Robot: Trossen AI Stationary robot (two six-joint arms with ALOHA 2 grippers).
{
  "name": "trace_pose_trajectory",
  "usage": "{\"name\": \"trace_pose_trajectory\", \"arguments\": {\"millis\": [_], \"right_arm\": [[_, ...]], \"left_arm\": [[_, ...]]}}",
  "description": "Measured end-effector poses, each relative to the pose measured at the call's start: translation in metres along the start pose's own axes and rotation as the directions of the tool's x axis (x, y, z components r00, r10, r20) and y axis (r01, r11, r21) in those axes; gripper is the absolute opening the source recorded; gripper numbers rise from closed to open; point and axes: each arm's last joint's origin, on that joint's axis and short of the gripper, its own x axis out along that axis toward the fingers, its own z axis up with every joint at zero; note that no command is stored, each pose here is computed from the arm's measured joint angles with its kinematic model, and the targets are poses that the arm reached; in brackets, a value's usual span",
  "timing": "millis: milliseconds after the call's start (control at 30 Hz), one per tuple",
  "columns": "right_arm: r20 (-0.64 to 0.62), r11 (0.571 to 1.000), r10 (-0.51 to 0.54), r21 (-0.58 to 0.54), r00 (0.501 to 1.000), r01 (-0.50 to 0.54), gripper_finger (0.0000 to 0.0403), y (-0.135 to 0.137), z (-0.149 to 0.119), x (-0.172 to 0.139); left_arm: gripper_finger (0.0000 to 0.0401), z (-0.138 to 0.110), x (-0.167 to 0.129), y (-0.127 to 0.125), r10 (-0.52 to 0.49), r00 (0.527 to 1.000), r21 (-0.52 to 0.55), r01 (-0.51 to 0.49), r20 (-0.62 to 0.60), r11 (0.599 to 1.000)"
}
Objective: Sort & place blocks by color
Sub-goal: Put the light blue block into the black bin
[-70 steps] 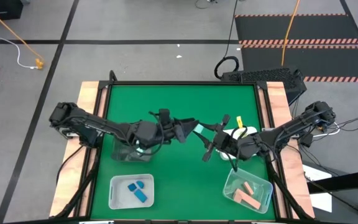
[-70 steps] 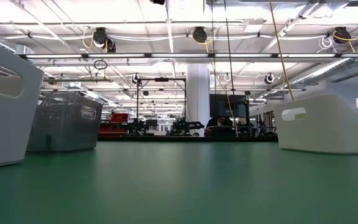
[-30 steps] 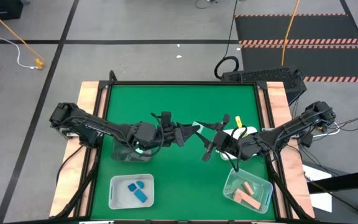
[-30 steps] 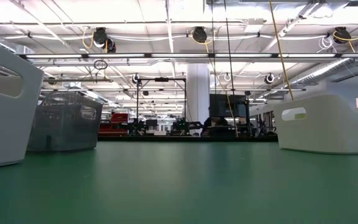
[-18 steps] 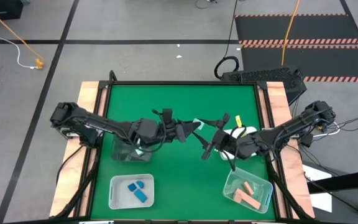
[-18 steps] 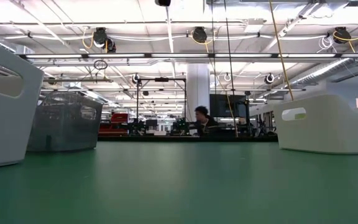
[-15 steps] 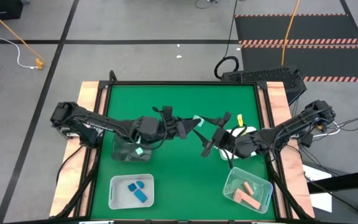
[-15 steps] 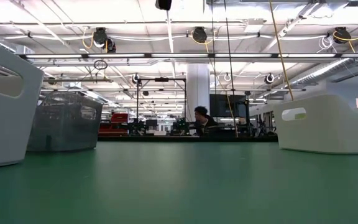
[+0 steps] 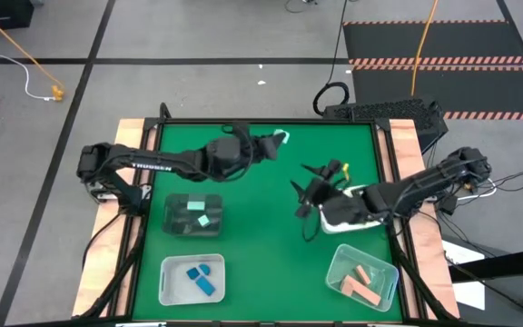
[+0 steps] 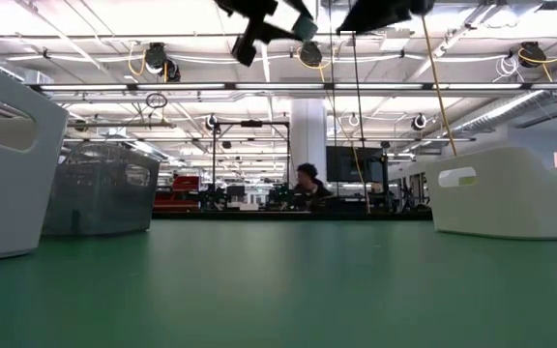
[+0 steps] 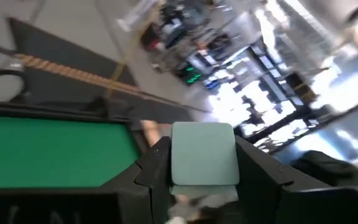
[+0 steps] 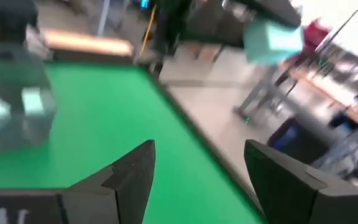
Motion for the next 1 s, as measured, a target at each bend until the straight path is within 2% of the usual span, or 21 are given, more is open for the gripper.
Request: {"name": "trace_pose_trajectory", "arguments": {"millis": [133,267,367,467,633,833,933,1000], "right_arm": [[-0.165,0.995,0.093,0.055,0.982,-0.085,0.0238,-0.015,-0.016,0.019],[-0.317,0.985,0.161,0.108,0.935,-0.133,0.0238,-0.030,-0.030,0.035],[-0.384,0.980,0.199,0.102,0.902,-0.173,0.0238,-0.038,-0.037,0.044],[-0.411,0.979,0.199,0.037,0.890,-0.202,0.0238,-0.044,-0.046,0.047],[-0.395,0.974,0.199,-0.018,0.897,-0.224,0.0238,-0.051,-0.063,0.048],[-0.265,0.954,0.298,0.112,0.917,-0.278,0.0238,-0.063,-0.077,0.043],[-0.157,0.949,0.293,0.169,0.943,-0.267,0.0238,-0.070,-0.080,0.040],[-0.085,0.944,0.282,0.203,0.956,-0.261,0.0238,-0.073,-0.081,0.038]], "left_arm": [[0.0147,0.001,0.005,0.014,0.068,0.995,0.030,-0.066,-0.078,0.997],[0.0141,-0.005,0.005,0.028,0.165,0.969,0.048,-0.159,-0.186,0.986],[0.0138,-0.011,0.001,0.037,0.233,0.929,0.047,-0.229,-0.288,0.972],[0.0141,-0.016,-0.010,0.040,0.278,0.871,0.051,-0.282,-0.405,0.958],[0.0138,-0.010,-0.039,0.040,0.378,0.783,0.101,-0.380,-0.493,0.919],[0.0143,0.017,-0.089,0.041,0.528,0.661,0.165,-0.530,-0.533,0.831],[0.0144,0.024,-0.111,0.042,0.584,0.601,0.184,-0.594,-0.546,0.783],[0.0139,0.023,-0.125,0.043,0.631,0.539,0.225,-0.634,-0.558,0.740]]}}
